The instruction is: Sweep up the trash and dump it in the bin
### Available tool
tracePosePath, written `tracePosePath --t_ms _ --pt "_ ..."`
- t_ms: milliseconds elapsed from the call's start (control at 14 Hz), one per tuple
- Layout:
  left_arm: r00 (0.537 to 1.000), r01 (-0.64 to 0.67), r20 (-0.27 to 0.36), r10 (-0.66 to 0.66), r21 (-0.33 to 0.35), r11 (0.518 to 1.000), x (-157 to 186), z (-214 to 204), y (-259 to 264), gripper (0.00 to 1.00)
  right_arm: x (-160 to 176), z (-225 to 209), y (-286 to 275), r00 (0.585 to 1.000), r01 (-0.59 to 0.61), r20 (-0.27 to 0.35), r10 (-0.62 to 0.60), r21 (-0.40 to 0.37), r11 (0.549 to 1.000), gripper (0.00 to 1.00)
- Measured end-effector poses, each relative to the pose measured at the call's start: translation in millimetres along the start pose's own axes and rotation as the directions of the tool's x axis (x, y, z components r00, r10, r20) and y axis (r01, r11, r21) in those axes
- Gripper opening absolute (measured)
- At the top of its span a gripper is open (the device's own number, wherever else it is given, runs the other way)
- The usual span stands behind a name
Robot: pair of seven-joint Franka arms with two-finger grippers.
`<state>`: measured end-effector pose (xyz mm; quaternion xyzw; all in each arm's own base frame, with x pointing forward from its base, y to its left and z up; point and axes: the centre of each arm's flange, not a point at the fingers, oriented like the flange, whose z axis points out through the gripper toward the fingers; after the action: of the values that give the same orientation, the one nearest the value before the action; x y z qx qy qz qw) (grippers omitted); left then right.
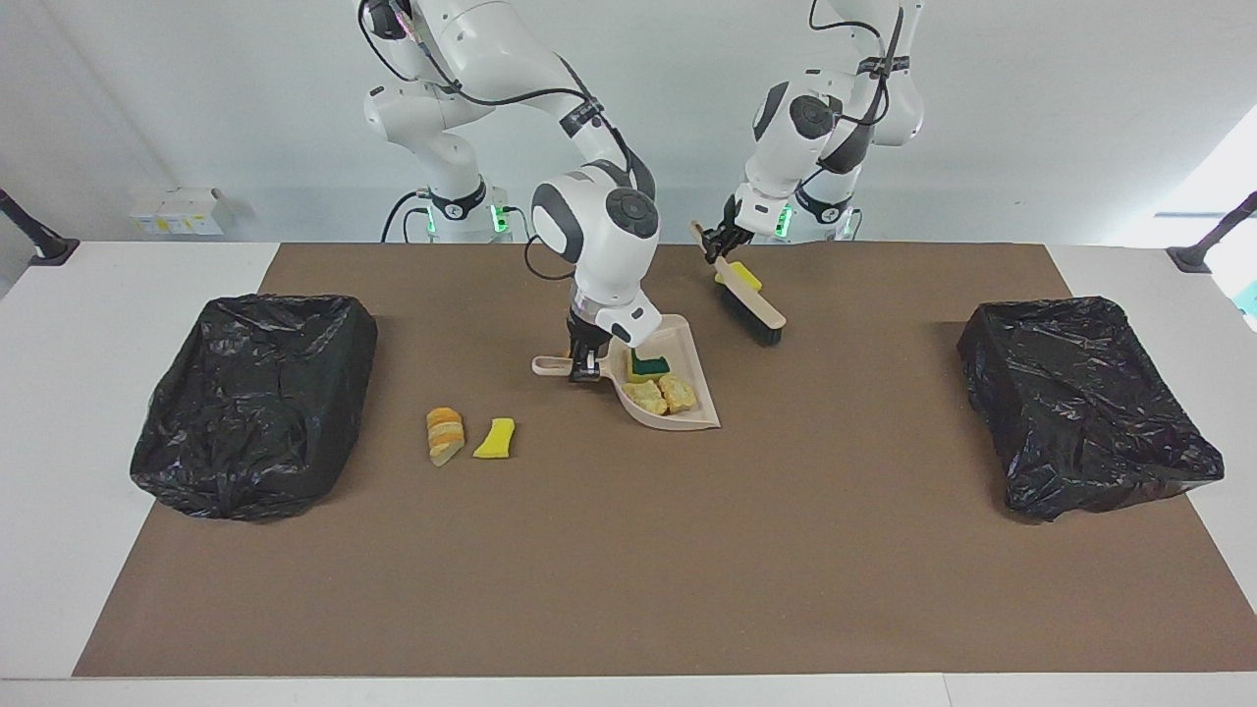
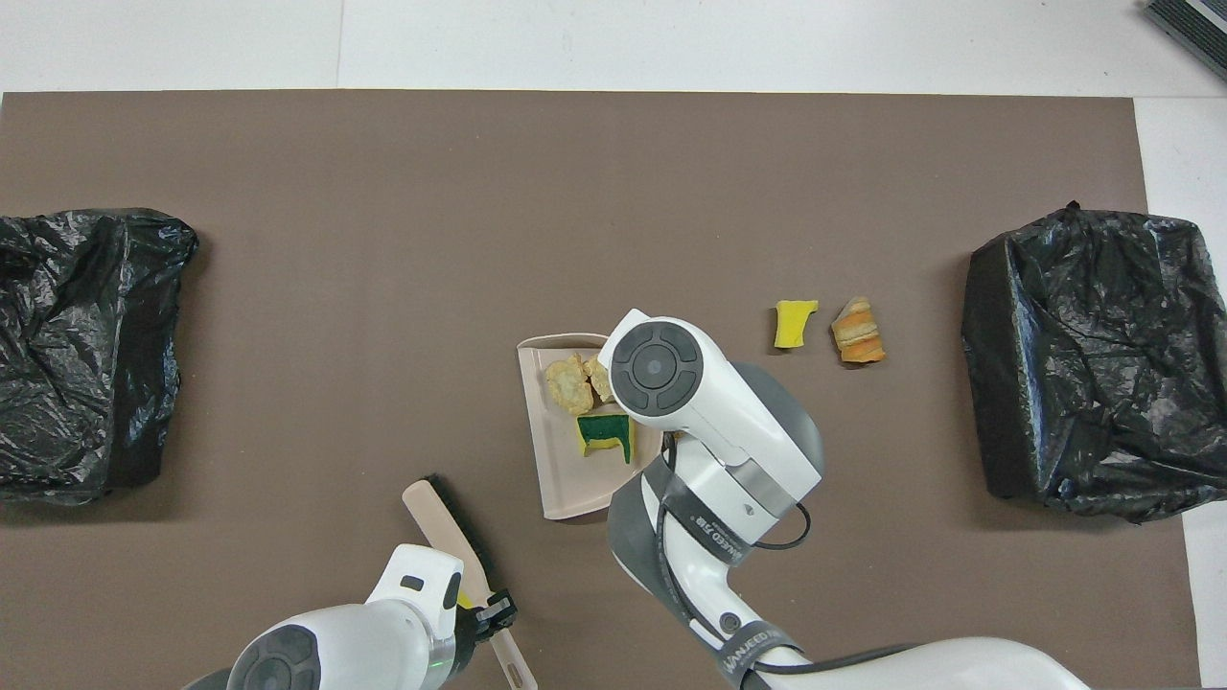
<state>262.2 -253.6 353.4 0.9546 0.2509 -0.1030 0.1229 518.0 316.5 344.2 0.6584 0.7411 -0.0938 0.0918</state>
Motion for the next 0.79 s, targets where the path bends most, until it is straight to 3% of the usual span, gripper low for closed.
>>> tracePosePath --t_ms 429,786 --pt "0.993 0.088 0.083 -0.087 -0.011 0.996 33.5 -65.6 14.8 0.25 0.0 0.0 0.0 1.000 0.000 0.000 0.000 0.000 1.000 0.31" --pt "0.983 0.072 0.168 -0.081 0.058 0.996 32.7 -72.2 3.0 0.25 0.0 0.1 0.0 1.000 0.000 0.000 0.000 0.000 1.000 0.31"
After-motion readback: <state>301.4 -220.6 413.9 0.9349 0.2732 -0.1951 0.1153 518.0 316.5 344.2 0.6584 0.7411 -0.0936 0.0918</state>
